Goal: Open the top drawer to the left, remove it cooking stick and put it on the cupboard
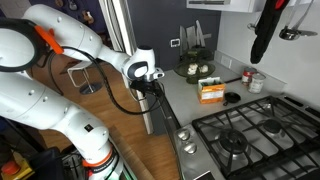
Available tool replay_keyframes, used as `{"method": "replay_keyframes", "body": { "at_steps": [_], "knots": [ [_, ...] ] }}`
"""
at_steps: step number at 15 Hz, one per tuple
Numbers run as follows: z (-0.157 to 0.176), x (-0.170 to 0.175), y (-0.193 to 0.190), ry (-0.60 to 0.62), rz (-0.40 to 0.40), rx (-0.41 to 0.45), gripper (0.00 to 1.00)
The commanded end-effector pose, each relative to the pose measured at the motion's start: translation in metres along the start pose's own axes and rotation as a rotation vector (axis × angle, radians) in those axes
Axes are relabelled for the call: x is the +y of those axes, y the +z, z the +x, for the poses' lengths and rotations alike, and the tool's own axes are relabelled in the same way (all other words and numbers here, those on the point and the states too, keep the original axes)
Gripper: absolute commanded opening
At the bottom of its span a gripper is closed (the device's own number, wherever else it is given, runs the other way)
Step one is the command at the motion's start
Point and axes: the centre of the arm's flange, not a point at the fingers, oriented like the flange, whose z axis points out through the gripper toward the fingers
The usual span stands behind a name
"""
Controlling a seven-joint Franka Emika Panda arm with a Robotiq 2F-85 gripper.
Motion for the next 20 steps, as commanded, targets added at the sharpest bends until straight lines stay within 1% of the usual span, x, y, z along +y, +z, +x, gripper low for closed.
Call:
{"method": "replay_keyframes", "body": {
  "at_steps": [1, 4, 5, 8, 10, 11, 14, 20],
  "knots": [
    [0.015, -0.015, 0.036, -0.148, 0.084, 0.052, 1.0],
    [0.024, -0.026, 0.059, -0.289, 0.13, 0.135, 1.0],
    [0.026, -0.028, 0.066, -0.33, 0.134, 0.168, 1.0],
    [0.034, -0.033, 0.08, -0.436, 0.131, 0.239, 1.0],
    [0.042, -0.036, 0.088, -0.52, 0.107, 0.283, 1.0],
    [0.033, -0.042, 0.062, -0.456, 0.101, 0.242, 1.0],
    [0.039, -0.044, 0.066, -0.507, 0.095, 0.259, 1.0],
    [0.04, -0.043, 0.066, -0.512, 0.094, 0.26, 1.0]
  ]
}}
